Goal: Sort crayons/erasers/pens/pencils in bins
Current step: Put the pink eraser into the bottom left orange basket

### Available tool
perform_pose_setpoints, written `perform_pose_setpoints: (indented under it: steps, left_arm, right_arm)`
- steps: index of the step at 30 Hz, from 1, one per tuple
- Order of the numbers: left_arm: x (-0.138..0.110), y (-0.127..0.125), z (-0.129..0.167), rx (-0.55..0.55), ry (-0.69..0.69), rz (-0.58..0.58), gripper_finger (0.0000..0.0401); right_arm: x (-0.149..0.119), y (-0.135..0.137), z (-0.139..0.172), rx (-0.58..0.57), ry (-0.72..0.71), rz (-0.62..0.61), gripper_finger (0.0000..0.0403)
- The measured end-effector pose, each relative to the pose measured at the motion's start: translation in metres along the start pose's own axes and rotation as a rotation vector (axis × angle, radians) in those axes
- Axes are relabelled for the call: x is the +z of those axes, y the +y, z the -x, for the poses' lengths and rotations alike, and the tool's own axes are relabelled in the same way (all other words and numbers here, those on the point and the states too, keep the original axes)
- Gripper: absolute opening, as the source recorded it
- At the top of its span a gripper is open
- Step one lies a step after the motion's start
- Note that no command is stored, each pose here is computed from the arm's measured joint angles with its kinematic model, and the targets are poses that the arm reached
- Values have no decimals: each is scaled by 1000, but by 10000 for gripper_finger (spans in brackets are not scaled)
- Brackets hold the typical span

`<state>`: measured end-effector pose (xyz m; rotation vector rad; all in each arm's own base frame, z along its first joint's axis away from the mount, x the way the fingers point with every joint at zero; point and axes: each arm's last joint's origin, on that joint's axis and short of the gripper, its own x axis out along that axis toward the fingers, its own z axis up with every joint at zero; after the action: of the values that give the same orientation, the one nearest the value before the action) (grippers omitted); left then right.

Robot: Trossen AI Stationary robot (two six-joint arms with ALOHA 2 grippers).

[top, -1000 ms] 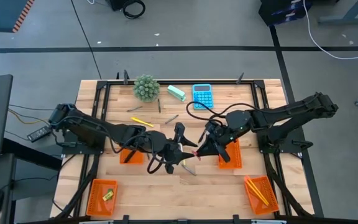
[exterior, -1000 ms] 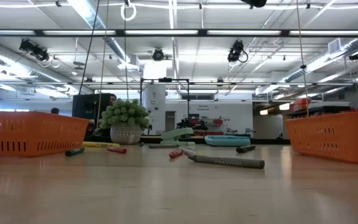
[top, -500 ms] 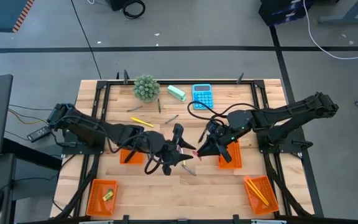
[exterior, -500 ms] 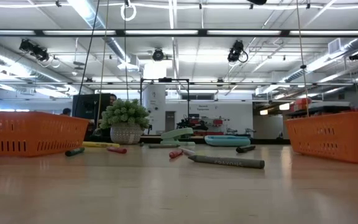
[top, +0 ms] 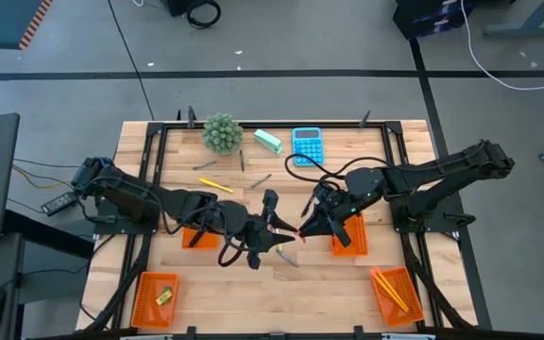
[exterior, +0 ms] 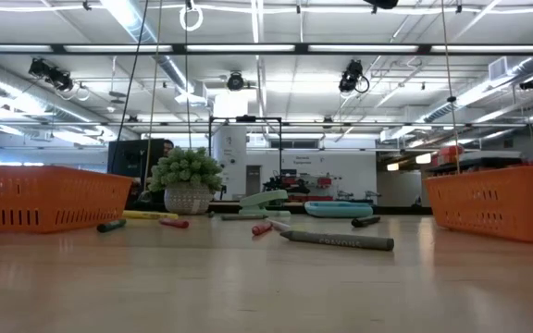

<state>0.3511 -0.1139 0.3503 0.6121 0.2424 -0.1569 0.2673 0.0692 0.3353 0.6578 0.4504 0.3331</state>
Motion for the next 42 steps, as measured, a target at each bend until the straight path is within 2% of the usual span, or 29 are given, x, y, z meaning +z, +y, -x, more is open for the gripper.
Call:
perform_pose_setpoints:
  steps: [17,29,33,38,42]
  left_arm:
    - [-8,-2,-14,10,22,29,79]
    - [-8,-5,-16,16,18,87,31]
    - [-9,-6,-16,16,34,109,30]
    - [-8,-10,-9,11,78,83,36]
    - [-9,-19,3,-47,159,71,27]
  right_arm:
    - [-1,0,-1,6,3,-43,58]
    - [-3,1,-1,0,20,-47,58]
    - [-4,0,-1,-9,22,-49,59]
    - [-4,-2,0,-68,6,-98,88]
    - [-4,-4,0,-99,-2,-106,124]
